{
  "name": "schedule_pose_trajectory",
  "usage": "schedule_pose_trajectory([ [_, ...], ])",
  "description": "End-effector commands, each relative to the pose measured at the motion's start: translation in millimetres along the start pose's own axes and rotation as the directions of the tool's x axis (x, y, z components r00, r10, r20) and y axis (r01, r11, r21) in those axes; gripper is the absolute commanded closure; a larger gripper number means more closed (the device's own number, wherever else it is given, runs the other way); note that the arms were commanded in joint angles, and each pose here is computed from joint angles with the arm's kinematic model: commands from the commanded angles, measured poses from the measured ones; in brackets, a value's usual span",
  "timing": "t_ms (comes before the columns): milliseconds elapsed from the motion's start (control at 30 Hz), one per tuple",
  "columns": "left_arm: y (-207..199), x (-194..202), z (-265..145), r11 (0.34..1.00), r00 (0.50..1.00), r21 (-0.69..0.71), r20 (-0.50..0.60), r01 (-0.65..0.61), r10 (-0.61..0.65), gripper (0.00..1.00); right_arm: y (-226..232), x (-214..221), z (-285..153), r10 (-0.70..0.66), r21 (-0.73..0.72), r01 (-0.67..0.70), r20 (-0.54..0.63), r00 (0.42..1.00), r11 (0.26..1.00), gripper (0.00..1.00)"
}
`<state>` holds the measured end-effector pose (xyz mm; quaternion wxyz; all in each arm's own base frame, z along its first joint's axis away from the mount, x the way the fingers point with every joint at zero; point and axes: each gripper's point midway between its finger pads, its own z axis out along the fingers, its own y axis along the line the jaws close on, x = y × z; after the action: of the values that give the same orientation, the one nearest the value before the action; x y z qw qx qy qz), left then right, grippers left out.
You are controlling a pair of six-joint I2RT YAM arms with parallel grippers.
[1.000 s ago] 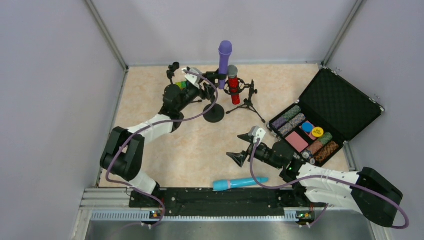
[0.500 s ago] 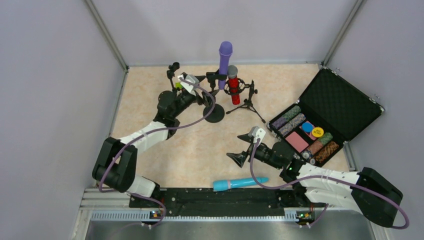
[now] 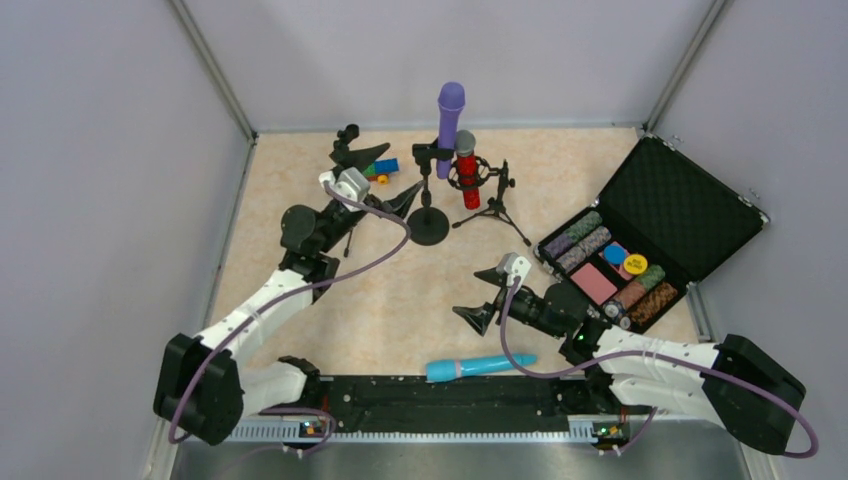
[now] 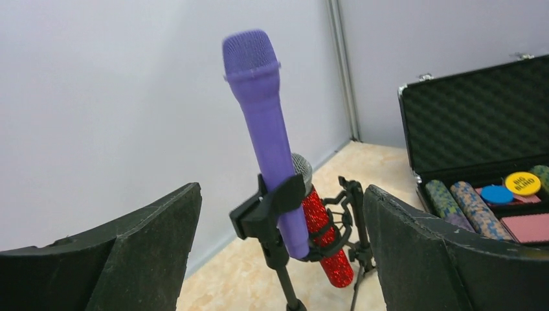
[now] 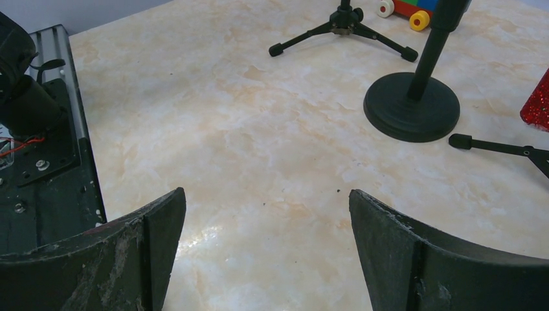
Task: Attach the microphones to the stand
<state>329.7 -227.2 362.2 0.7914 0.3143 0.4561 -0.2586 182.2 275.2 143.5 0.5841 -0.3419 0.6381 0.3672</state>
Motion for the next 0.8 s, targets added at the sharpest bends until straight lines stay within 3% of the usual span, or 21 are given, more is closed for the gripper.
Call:
schedule_pose_trajectory([
  [0,20.5,-38.9,-4.3,0.993,0.997,-0.103,0.043,-0.054,0.059,0.01,3.4,-21.3,3.5,0.006,-0.017,-0.005,0.062,0.998,1.000,0.07],
  [333,65.0,-61.6,-18.6,0.941,0.997,-0.331,-0.006,-0.073,0.075,0.01,4.3,-20.4,2.1,0.018,-0.019,-0.017,0.061,0.998,1.000,0.07],
  [767,123.7,-14.0,-23.3,0.883,0.986,-0.467,-0.163,-0.057,-0.022,0.01,4.8,-15.5,0.1,0.030,-0.020,-0.029,0.050,0.998,0.999,0.07],
])
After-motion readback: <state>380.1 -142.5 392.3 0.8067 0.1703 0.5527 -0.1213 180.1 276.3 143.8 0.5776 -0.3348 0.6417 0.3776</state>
